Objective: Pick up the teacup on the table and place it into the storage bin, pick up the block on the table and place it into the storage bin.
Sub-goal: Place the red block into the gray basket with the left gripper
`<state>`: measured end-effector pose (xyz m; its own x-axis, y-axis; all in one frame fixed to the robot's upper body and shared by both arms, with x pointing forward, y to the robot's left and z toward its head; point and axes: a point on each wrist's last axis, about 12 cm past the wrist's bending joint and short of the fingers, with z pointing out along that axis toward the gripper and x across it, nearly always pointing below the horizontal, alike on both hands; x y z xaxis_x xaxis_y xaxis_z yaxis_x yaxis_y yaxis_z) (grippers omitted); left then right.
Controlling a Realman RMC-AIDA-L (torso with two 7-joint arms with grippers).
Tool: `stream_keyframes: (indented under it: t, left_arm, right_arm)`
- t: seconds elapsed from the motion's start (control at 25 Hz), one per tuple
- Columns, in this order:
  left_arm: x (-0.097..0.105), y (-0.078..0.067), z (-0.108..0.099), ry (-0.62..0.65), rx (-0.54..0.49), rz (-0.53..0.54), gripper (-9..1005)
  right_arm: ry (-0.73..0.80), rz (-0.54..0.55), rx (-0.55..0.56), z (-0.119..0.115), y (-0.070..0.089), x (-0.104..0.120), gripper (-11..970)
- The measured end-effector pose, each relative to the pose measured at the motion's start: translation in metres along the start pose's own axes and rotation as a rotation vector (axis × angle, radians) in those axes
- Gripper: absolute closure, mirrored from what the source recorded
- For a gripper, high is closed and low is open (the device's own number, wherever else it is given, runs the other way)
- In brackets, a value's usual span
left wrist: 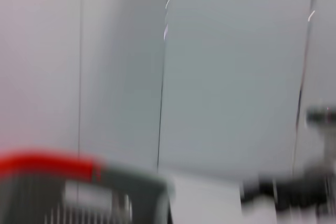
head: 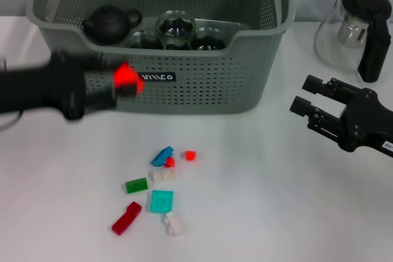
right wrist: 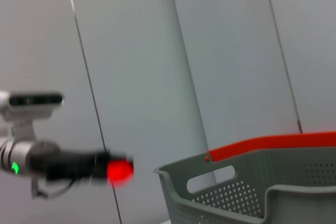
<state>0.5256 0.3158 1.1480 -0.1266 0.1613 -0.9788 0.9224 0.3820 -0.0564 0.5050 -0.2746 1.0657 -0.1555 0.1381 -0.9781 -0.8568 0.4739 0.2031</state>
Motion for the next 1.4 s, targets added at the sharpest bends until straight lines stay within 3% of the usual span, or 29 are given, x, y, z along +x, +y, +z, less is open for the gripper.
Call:
stream_keyframes:
  t: [0.24,0.32,0.44,0.48,0.68,1.12,1.4]
  left_arm:
    - [-0.059,0.029,0.028,-0.2,-0.017,-0.034,571]
    - [-0.075,0.046,0.059,-0.181,-0.079,-0.043,571]
    - [-0.077,0.051,0.071,-0.155,-0.108,-0.044,571]
    - [-0.077,0.061,0.098,-0.073,-0.18,-0.039,571]
    - [-0.064,0.075,0.157,0.183,-0.35,0.018,572]
    - [-0.038,0.085,0.2,0.471,-0.571,0.101,571]
    - [-0.053,0.083,0.193,0.393,-0.593,0.048,531]
  right_arm:
    - [0.005,0.002,-0.006,0.004,0.002,0.002,382]
    - [0.007,0.001,-0.009,0.005,0.002,0.002,382]
    - [0.007,0.002,-0.009,0.005,0.002,0.002,382]
    - [0.007,0.003,-0.008,0.005,0.002,0.002,382]
    - [0.008,0.004,-0.009,0.005,0.002,0.002,382]
    - [-0.001,0.0,-0.008,0.003,0.001,0.0,382]
    - [-0.002,-0.002,-0.005,0.003,0.0,-0.001,382]
